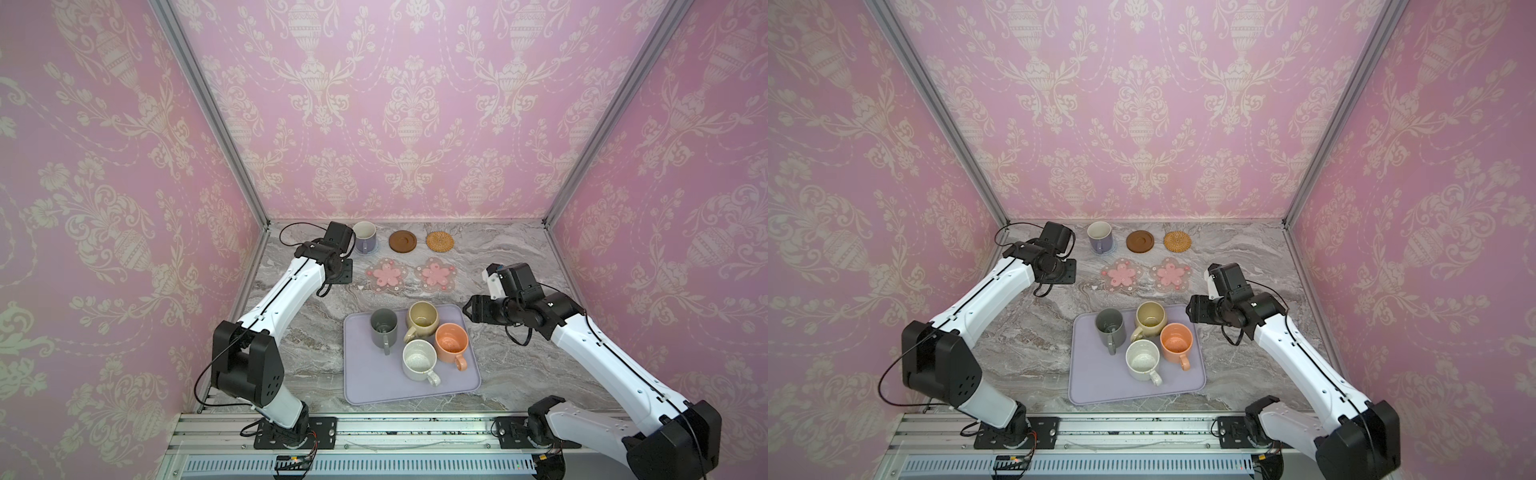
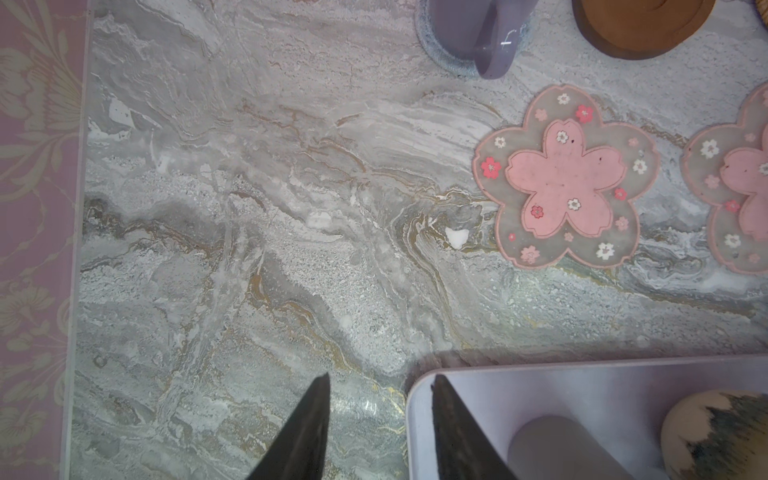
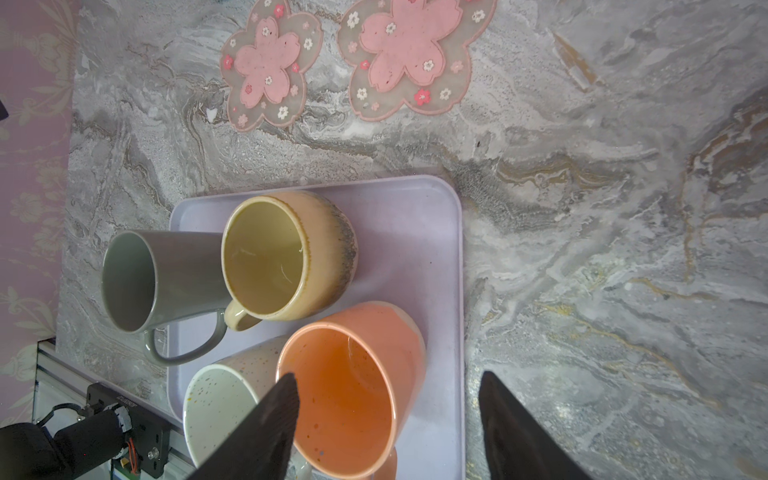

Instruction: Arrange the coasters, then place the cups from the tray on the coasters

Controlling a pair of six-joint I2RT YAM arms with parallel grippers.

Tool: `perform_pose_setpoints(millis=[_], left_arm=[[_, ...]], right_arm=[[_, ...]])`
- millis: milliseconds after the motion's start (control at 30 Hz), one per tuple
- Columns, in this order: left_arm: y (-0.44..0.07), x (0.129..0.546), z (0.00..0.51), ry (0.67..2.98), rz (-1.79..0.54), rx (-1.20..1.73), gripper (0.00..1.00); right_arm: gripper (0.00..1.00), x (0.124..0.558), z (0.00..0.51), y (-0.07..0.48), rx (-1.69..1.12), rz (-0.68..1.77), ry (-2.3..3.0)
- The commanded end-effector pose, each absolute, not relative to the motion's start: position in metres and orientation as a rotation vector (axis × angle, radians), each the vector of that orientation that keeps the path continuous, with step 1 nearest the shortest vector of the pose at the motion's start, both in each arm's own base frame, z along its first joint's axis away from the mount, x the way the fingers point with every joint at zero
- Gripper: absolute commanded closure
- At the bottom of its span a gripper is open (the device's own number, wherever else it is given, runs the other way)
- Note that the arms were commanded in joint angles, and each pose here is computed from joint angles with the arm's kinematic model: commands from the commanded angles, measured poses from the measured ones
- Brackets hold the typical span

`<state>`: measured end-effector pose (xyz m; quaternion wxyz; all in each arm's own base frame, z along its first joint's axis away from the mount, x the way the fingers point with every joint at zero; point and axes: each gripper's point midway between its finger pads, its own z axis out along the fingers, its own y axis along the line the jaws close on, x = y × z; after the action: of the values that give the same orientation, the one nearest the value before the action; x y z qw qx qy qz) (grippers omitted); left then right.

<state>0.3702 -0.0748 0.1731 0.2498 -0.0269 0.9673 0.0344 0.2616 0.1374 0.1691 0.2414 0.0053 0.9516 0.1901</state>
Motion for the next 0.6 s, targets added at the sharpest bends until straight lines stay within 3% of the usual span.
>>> perform_pose_setpoints(millis=[0,567], left_arm=[[-0.079,0.356,0.177,2.605,0.042,-0.092,0.56],[-0.096,0.303,0.167,2.607,0.069,0.018,0.56]], right_arm=[[0.3,0.254,0.169,0.136,0.037,0.494,2.594],[0.31,0.189,0.132,0.133,0.116,0.536,2.584]])
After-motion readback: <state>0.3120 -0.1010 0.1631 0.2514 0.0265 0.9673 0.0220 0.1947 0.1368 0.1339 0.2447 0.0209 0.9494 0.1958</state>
